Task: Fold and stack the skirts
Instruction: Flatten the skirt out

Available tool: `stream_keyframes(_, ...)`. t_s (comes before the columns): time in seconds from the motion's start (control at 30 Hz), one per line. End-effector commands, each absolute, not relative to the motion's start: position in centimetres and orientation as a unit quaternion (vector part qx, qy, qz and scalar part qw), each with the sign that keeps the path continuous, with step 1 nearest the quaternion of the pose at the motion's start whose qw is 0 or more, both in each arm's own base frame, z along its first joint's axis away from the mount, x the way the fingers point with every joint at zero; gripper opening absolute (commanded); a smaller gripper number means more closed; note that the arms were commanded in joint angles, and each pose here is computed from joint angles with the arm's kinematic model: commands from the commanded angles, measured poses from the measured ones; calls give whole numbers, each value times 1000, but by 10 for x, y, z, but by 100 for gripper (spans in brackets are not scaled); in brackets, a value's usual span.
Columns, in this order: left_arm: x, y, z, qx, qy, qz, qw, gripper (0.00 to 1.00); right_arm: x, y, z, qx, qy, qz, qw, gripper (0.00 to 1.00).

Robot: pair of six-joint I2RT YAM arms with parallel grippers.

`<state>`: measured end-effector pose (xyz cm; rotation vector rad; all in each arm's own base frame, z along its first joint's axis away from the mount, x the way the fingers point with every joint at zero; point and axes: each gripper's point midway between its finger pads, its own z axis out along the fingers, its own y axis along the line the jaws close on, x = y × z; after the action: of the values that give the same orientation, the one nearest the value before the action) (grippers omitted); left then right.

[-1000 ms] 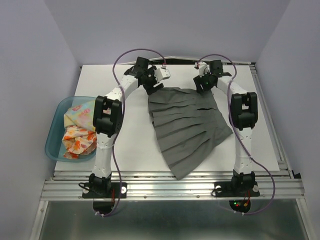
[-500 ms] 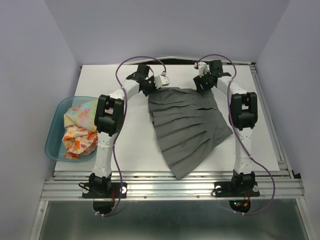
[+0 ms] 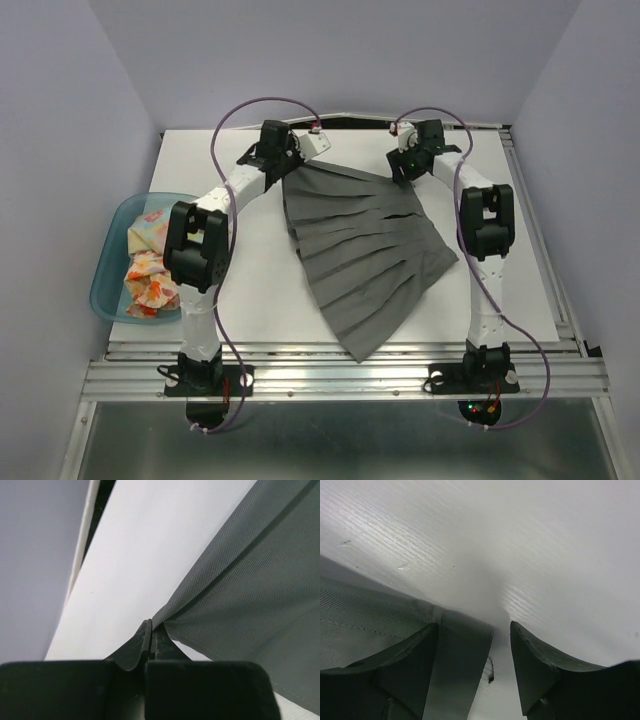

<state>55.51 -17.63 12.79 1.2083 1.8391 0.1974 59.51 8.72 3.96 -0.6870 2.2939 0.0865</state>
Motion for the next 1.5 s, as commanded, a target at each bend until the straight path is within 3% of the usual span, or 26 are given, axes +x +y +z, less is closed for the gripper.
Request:
stream_keyframes(0.0,547,-164,187,481,718,121,488,3,591,63,21,-241,909,3,339,64)
stream_keyframes(0.03,544,-168,172,493,723,121,469,20,597,65,28,-237,907,4,347,64)
stream_keyframes(0.1,540,-175,159,489,736,116,453,44,604,67,31,-229,909,8,349,64)
stream_keyframes(0.23,549,-170,183,418,770,86,475,56,620,62,34,-215,910,-8,354,64)
stream_keyframes(0.33,535,-175,201,377,794,37,476,57,623,52,24,-202,917,-33,342,66)
stream_keyframes(0.4,501,-196,199,394,794,-48,460,56,623,36,30,-165,924,-26,345,72)
stream_keyframes(0.47,464,-229,190,417,787,-127,436,53,622,40,63,-146,917,22,372,76)
stream_keyframes(0.6,397,-276,138,473,786,-171,360,47,599,43,101,-156,909,62,382,84)
stream_keyframes(0.7,366,-303,107,477,793,-214,312,42,573,46,131,-184,901,80,384,84)
stream_keyframes(0.8,350,-316,81,468,806,-242,271,39,535,45,126,-205,908,79,357,81)
stream_keyframes(0.93,364,-310,53,454,830,-212,243,35,478,38,93,-239,922,72,298,77)
stream_keyframes(1.1,404,-283,20,422,865,-163,216,34,436,35,101,-270,916,95,282,72)
stream_keyframes(1.33,515,-234,51,375,880,-80,280,34,388,52,125,-377,867,132,297,66)
stream_keyframes(1.47,518,-234,86,394,865,-86,298,51,372,65,137,-409,838,154,326,61)
